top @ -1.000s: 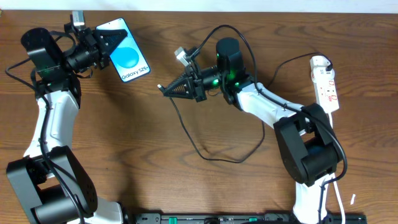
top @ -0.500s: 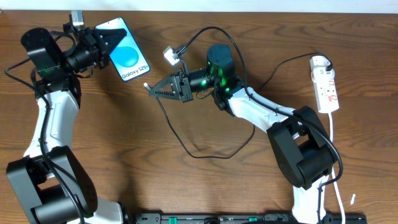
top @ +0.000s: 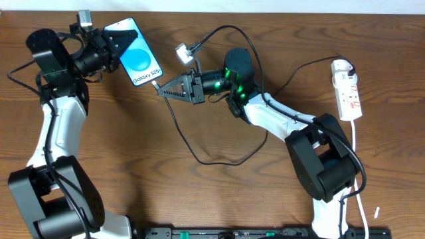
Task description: Plug charger to phone and switch on socket
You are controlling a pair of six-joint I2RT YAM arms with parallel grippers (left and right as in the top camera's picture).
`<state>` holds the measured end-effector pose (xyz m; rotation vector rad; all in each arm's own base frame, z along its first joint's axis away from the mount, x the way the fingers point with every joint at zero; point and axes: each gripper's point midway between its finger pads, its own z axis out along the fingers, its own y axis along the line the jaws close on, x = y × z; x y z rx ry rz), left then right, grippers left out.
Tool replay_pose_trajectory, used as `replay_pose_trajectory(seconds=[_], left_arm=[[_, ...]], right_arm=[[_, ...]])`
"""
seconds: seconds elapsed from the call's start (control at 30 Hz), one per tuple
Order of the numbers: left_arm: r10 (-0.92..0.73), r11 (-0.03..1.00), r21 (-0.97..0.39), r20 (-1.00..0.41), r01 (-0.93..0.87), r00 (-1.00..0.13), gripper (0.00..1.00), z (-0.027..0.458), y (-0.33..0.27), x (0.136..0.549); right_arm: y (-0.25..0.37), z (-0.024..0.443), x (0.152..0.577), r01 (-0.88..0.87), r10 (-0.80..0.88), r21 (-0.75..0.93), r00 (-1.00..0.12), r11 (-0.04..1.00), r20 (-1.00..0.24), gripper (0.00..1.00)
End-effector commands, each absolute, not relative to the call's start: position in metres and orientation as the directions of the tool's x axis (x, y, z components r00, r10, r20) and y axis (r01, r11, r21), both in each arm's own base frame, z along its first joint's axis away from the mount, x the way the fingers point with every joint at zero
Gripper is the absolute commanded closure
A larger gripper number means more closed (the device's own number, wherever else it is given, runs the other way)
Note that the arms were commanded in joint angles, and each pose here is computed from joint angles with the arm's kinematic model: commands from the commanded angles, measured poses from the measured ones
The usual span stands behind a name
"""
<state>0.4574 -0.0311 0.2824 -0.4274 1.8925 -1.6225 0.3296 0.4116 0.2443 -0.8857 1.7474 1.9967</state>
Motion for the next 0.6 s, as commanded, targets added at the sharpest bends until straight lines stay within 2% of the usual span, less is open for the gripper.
replay_pose_trajectory(seconds=[0.0,0.57], left_arm=[[-0.592,0.215,-0.959,-0.277,0.183,-0.757,0.93,0.296,-0.0321,0.4557],[-0.592,0.199,-0.966,-0.252,0.164,-0.765,0.93,0.2959,-0.0381,0.4564]], right_arm=[[0.4162,0.2411,0.3325,-0.604,-0.133,0.779,-0.769,-0.169,-0.625,0.99],[0.4171,0.2414,0.3368,-0.592,-0.115,0.791,-0.784,-0.153,-0.609,0.99]])
